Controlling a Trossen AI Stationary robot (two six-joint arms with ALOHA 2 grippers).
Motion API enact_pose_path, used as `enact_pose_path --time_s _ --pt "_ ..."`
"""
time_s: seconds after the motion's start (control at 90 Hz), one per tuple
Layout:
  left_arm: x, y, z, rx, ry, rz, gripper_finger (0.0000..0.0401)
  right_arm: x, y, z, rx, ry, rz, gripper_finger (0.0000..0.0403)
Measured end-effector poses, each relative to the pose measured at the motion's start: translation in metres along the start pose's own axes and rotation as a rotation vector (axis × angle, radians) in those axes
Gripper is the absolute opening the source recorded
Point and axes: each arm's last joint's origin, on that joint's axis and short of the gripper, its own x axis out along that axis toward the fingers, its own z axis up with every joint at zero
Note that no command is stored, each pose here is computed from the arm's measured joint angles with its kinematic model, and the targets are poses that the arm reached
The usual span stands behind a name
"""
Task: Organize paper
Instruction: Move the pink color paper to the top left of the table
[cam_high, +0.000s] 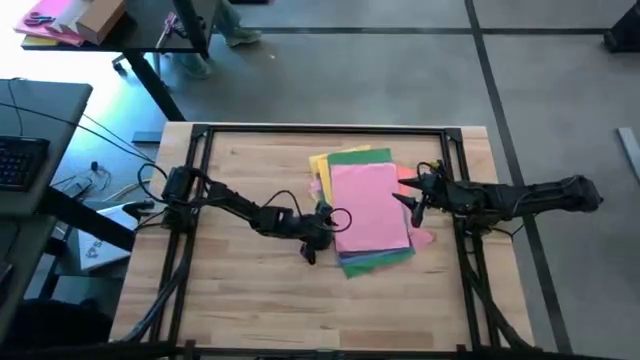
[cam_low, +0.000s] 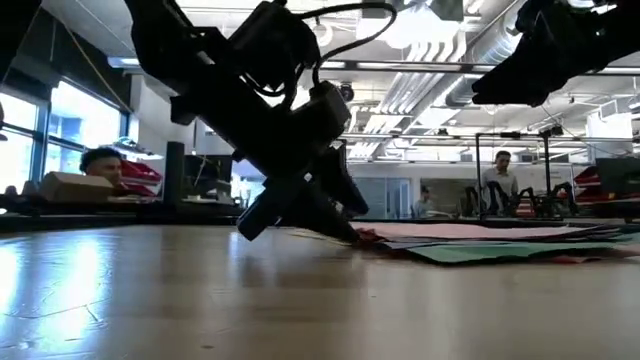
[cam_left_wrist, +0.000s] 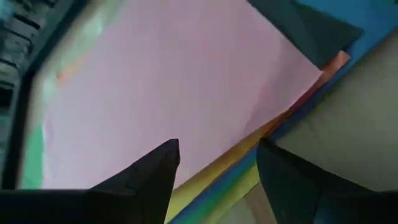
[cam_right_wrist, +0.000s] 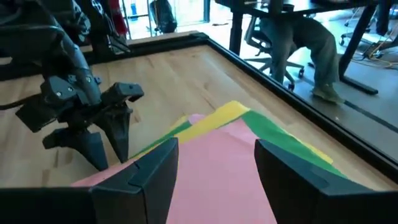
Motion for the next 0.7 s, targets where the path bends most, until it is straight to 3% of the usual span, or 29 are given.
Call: enact_pose_path --time_s 0.322,0.456,0.7 --pt "0.005 -0.005 0.0 0.06 -0.045 -0.034 0.0204 0.007 0.007 -0.007 0.022 0.089 0.097 0.0199" --pt "0.011 -0.009 -0.002 0.105 -0.078 -0.041 0.0202 0.014 0.013 -0.014 0.017 0.147 0.104 0.0199" --pt "0.014 -0.012 0.002 0.081 -0.121 -0.01 0.018 0.021 0.02 -0.027 0.036 0.264 0.09 0.0199"
